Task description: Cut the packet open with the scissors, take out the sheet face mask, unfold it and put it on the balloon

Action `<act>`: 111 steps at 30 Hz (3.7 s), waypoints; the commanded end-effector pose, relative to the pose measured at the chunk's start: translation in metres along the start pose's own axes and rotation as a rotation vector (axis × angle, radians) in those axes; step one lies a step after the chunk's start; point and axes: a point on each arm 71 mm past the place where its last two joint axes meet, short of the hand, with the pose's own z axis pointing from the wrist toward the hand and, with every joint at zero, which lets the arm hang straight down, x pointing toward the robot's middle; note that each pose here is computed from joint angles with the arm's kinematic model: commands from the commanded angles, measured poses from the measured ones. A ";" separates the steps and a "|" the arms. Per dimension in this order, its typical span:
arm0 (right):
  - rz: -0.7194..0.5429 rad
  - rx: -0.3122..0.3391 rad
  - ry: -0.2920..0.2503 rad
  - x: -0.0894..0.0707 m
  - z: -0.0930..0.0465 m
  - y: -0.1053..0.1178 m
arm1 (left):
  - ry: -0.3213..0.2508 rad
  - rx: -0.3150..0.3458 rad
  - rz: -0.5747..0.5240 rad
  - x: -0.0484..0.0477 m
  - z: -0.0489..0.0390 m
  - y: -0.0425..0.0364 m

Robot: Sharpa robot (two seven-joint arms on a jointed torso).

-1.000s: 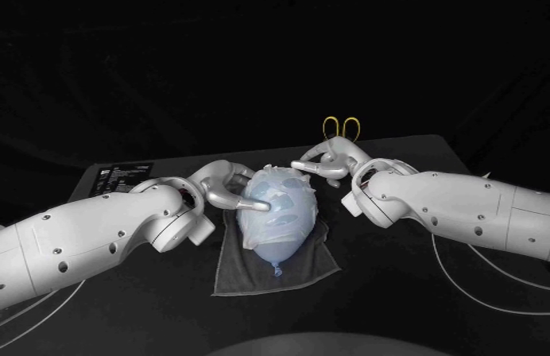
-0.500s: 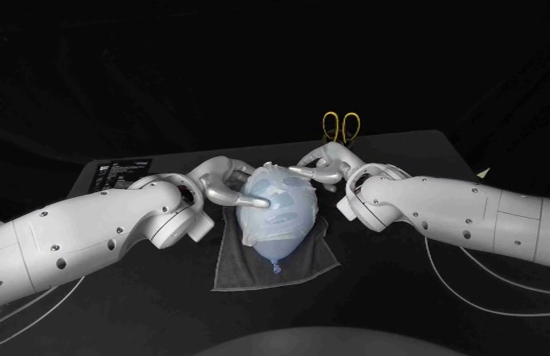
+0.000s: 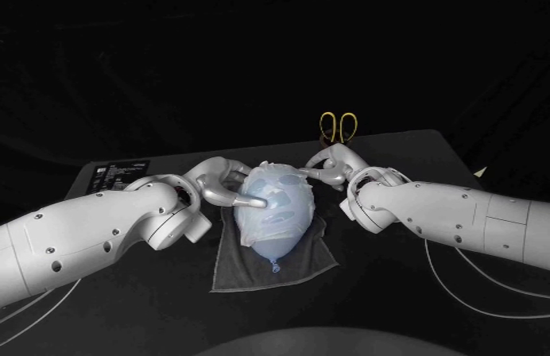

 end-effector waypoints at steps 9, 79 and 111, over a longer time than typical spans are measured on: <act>0.067 -0.062 -0.106 -0.018 -0.017 0.000 | 0.040 -0.004 -0.013 0.0049 -0.0003 0.0032; 0.630 -0.135 0.002 -0.043 -0.010 -0.007 | -0.353 0.321 -0.615 -0.0963 -0.0027 0.0206; 0.817 -0.088 -0.172 -0.022 -0.031 0.038 | -0.575 0.207 -0.584 -0.0230 -0.0128 0.0086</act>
